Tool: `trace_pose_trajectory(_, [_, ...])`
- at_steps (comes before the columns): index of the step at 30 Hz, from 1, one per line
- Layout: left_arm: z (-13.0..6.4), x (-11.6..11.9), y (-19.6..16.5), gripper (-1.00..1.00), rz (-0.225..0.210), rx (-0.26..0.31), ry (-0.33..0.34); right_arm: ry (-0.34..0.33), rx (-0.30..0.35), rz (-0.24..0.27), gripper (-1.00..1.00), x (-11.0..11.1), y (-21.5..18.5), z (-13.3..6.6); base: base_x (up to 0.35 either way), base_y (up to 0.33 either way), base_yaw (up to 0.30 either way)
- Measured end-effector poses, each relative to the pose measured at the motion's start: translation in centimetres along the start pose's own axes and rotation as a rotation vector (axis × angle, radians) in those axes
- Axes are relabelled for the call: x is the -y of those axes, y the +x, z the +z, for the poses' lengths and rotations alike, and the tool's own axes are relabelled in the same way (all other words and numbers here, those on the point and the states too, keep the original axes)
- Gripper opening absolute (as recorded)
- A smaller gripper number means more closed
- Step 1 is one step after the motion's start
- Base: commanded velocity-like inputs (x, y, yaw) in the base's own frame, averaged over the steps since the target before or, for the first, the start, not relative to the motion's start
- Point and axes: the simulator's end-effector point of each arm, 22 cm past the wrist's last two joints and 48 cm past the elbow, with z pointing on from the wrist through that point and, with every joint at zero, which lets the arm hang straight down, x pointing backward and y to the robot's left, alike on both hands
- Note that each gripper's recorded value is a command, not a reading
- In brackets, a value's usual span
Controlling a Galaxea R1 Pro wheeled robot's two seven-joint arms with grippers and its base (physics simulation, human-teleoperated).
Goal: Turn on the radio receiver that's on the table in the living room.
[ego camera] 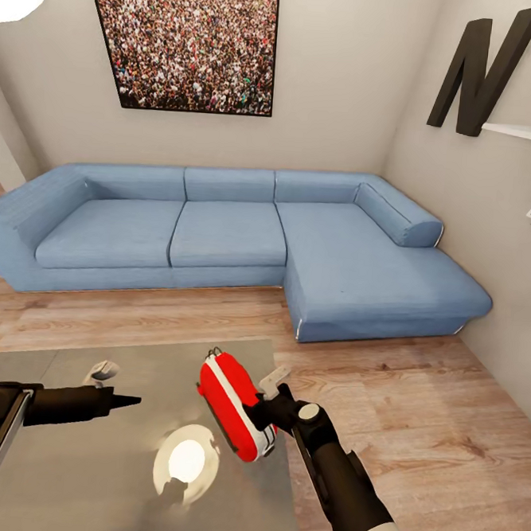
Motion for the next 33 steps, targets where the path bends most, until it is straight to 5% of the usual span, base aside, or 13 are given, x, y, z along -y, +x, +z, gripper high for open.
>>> trace_pose_trajectory(33, [0.2,-0.5,0.5,-1.00,-0.017,-0.009,-0.004,-0.051,-0.032,-0.015,-1.00,-1.9,3.8,1.7,0.000,0.000,0.000])
